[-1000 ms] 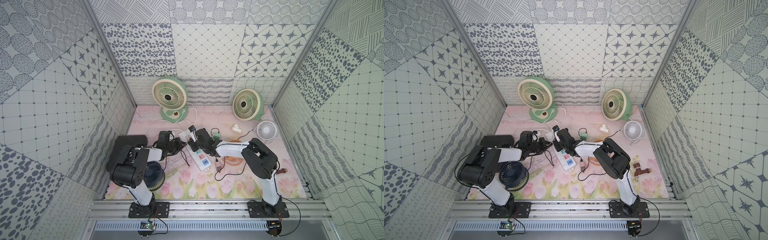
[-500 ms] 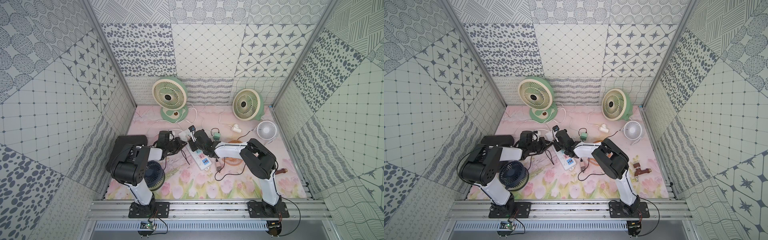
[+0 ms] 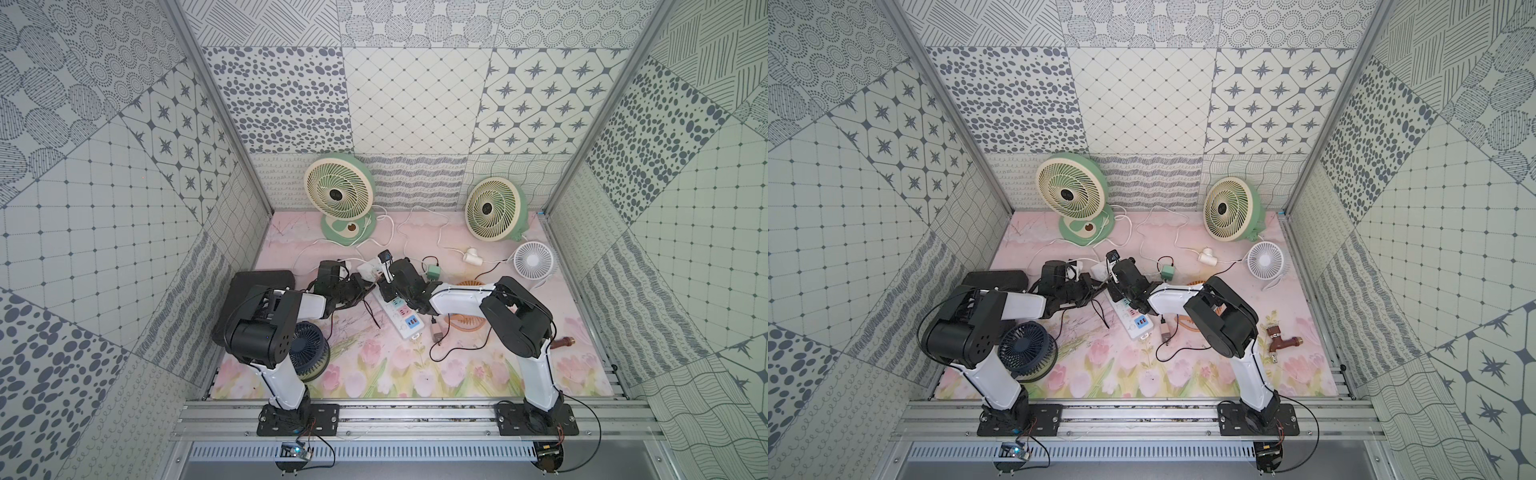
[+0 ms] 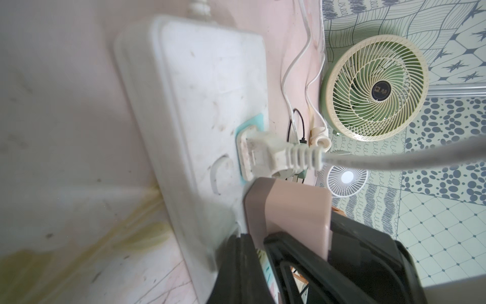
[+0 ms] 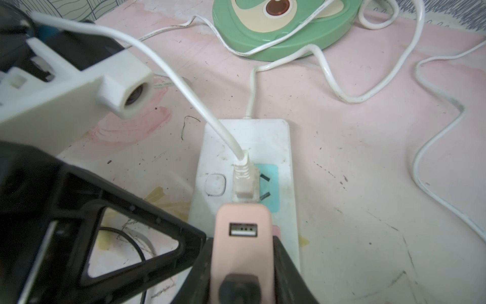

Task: Unplug the desk fan from the power strip
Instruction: Remove the plug from the socket.

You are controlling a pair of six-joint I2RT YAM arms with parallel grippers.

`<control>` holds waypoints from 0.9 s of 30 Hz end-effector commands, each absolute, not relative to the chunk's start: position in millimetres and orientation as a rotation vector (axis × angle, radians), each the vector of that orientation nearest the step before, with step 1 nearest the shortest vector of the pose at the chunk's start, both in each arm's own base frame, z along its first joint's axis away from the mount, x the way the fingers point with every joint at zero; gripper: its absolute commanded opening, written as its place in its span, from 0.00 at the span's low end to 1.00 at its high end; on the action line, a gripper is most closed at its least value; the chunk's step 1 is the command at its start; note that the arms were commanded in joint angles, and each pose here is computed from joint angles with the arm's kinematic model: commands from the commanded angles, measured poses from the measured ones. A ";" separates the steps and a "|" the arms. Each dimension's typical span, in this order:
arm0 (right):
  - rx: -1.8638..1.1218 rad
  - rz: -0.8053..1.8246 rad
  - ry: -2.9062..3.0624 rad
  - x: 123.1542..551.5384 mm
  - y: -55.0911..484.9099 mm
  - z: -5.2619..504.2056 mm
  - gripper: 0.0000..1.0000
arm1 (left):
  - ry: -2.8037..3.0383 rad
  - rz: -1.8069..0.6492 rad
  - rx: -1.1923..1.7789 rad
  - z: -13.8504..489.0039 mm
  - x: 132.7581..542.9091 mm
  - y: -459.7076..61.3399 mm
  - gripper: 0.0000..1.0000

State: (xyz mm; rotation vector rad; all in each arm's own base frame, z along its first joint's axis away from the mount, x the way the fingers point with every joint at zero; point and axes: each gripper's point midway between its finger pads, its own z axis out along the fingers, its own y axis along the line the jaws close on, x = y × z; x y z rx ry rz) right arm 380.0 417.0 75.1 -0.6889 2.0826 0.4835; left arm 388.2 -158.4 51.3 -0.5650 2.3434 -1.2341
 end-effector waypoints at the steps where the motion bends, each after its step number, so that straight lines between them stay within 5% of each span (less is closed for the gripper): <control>1: -0.792 0.651 1.983 356.2 459.1 95.3 0.10 | 2.366 -1.193 -0.591 43.2 385.8 -154.3 0.00; 14: -0.794 0.469 1.956 359.6 453.6 97.1 0.10 | 2.431 -1.071 -0.648 26.7 380.2 -141.2 0.00; 22: -0.659 0.707 2.035 368.9 444.4 97.2 0.10 | 2.452 -1.043 -0.696 15.5 377.5 -135.4 0.00; 27: -0.811 0.515 1.954 350.8 461.0 100.3 0.10 | 2.460 -1.037 -0.700 13.2 377.2 -134.7 0.00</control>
